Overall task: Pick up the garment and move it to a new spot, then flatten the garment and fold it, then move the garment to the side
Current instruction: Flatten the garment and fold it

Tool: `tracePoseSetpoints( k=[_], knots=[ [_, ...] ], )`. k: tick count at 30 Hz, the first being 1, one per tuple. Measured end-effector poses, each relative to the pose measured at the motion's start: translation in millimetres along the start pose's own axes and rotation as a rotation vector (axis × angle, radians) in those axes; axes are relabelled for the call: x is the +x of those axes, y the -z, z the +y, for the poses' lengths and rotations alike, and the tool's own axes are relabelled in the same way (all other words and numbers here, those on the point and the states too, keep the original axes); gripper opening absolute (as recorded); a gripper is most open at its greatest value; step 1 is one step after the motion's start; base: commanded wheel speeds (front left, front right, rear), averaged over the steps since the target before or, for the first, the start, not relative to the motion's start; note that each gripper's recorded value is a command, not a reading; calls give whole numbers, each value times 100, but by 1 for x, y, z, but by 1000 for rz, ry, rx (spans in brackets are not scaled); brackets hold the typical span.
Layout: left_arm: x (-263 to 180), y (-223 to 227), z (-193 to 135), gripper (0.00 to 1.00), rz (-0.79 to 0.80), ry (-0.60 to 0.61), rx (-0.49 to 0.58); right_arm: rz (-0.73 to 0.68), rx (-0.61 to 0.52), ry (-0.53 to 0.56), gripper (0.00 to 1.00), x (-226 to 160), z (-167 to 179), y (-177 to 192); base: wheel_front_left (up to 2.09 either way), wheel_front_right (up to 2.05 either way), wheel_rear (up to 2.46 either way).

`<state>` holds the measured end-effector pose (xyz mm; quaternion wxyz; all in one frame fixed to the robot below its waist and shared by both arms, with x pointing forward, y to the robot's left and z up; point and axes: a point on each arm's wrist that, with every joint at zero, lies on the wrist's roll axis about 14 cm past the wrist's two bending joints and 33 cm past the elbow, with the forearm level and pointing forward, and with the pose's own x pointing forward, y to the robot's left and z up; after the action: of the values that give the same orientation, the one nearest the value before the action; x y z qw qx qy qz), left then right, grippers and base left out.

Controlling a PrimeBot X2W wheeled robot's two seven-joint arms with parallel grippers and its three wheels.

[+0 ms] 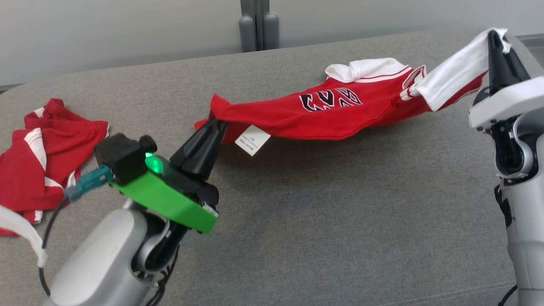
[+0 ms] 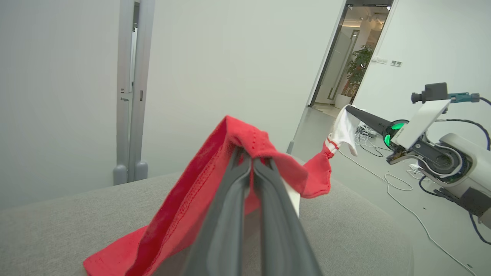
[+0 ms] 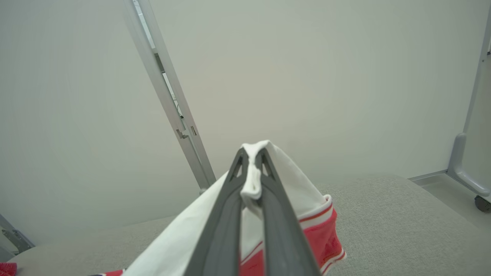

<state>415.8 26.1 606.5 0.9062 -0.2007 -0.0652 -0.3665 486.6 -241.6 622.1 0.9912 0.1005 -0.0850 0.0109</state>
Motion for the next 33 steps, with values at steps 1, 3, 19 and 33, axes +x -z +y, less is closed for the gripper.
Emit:
tracePoseSetpoints(
  k=[1,3,19,33],
  knots=[
    [5,-3,-1,0,12,18,14,-8,24,-15,0,3,5,-7,0,0,0],
    [18,-14,2,0,28,47,16,-18,8,-58,0,16,17,-23,0,0,0],
    [140,-88,171,0,-113,-185,167,-222,83,-61,0,171,45,-67,0,0,0],
    [157,-119,203,0,-400,-194,208,-595,0,-125,0,200,63,-113,0,0,0]
  ],
)
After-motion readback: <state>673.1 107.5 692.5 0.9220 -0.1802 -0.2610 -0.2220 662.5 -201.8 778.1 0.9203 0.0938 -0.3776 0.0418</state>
